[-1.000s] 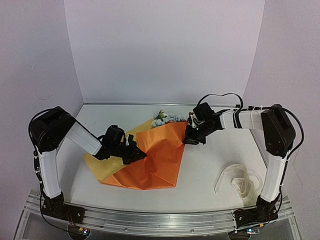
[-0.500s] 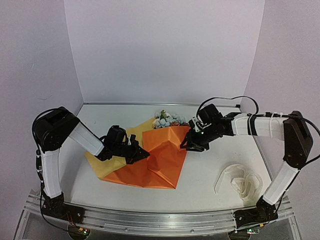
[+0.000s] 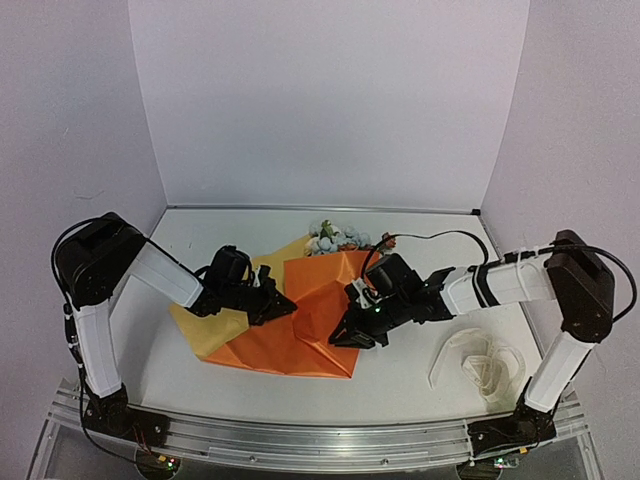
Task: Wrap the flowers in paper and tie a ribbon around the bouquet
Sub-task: Press the fold line on the 2/3-folded wrapping paper.
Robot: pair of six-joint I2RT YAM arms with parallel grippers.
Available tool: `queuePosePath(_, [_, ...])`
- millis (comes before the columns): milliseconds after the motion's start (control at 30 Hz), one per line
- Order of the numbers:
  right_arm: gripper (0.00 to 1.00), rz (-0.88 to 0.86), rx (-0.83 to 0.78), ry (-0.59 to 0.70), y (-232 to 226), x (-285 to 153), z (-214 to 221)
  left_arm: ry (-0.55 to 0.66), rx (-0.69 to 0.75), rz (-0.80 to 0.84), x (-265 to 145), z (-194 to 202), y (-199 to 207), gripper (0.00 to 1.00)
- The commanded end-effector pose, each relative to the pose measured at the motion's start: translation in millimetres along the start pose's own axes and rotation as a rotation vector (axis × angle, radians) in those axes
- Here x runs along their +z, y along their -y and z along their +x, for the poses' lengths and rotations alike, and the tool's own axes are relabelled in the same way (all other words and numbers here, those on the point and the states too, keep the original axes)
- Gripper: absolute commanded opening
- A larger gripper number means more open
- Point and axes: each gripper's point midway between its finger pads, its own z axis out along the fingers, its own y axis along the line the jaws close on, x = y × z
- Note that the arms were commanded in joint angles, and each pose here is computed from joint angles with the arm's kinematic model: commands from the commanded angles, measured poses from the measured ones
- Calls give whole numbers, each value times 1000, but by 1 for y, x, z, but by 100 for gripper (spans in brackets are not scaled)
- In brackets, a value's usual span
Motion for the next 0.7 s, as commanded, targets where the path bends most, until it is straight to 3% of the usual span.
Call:
queuePosePath(0, [17, -25, 27, 29, 2, 10, 7, 17, 47, -10, -10, -6, 11, 0])
queuePosePath(500, [13, 87, 103, -26, 62, 41, 45, 9, 75, -106, -8, -17, -6, 1])
queuePosePath(600, [13, 96, 106, -24, 64, 42, 45, 20, 116, -121, -14, -22, 4, 12])
queuePosePath(667, [13, 95, 105, -22, 63, 42, 45, 38, 156, -142, -23, -25, 13, 28])
